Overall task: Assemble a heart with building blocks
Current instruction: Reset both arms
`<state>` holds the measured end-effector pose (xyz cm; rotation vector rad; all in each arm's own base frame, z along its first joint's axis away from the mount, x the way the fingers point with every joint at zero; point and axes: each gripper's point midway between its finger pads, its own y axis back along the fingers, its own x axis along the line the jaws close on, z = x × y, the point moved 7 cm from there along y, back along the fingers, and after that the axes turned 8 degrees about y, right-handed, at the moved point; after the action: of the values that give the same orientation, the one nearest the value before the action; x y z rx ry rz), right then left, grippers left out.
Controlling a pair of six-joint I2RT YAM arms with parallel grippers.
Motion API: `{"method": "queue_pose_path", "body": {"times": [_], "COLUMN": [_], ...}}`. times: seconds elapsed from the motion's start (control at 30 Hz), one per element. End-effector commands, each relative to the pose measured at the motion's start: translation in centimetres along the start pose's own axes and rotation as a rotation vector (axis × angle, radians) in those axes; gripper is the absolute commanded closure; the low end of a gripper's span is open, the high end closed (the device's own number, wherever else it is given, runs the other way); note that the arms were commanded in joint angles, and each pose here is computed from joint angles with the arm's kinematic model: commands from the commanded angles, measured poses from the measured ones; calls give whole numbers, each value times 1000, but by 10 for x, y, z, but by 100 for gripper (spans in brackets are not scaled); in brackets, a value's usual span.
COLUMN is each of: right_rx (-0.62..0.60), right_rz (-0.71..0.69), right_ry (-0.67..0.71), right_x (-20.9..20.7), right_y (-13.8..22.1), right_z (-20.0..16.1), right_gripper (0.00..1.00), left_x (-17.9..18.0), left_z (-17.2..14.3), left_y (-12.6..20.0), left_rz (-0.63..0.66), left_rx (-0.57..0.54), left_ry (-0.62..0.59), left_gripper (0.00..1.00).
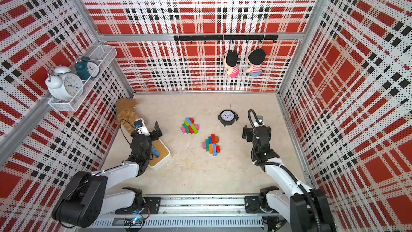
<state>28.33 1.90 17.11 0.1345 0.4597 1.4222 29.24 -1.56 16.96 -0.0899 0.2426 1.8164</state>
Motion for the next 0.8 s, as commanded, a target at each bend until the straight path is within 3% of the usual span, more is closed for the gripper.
{"method": "queue_pose_path", "body": {"times": [0.0, 0.13, 0.3, 0.37, 0.43, 0.53, 0.57, 0.77], "right_rx": [-164, -269, -208, -270, -291, -232, -273, -249], "right_rz": [-102, -32, 78, 117, 126, 127, 119, 104], "right_ry": [55, -28, -29, -51, -47, -49, -52, -36], "right_x": [-19, -22, -14, -10, -6, -5, -6, -4], "right_y": [-9, -23, -40, -40, -46, -53, -52, -50], "right_z": [5, -7, -3, -2, -15, -18, -16, -19], "right_gripper": [0, 0, 0, 0, 0, 0, 0, 0], "left_x": [-4, 7, 24, 29, 30, 30, 30, 31], "left_z": [18, 9, -3, -5, -7, -6, -6, -6], "left_y": [-4, -2, -8, -12, -20, -22, -22, -22], "left_rz": [10, -2, -47, -57, -48, -56, -56, -56], "left_rx": [-109, -165, -173, -185, -128, -134, -136, -135], "left_ry": [-71, -82, -18, 2, -3, 15, 15, 15], "left_gripper": [2, 2, 2, 2, 2, 2, 2, 2]}}
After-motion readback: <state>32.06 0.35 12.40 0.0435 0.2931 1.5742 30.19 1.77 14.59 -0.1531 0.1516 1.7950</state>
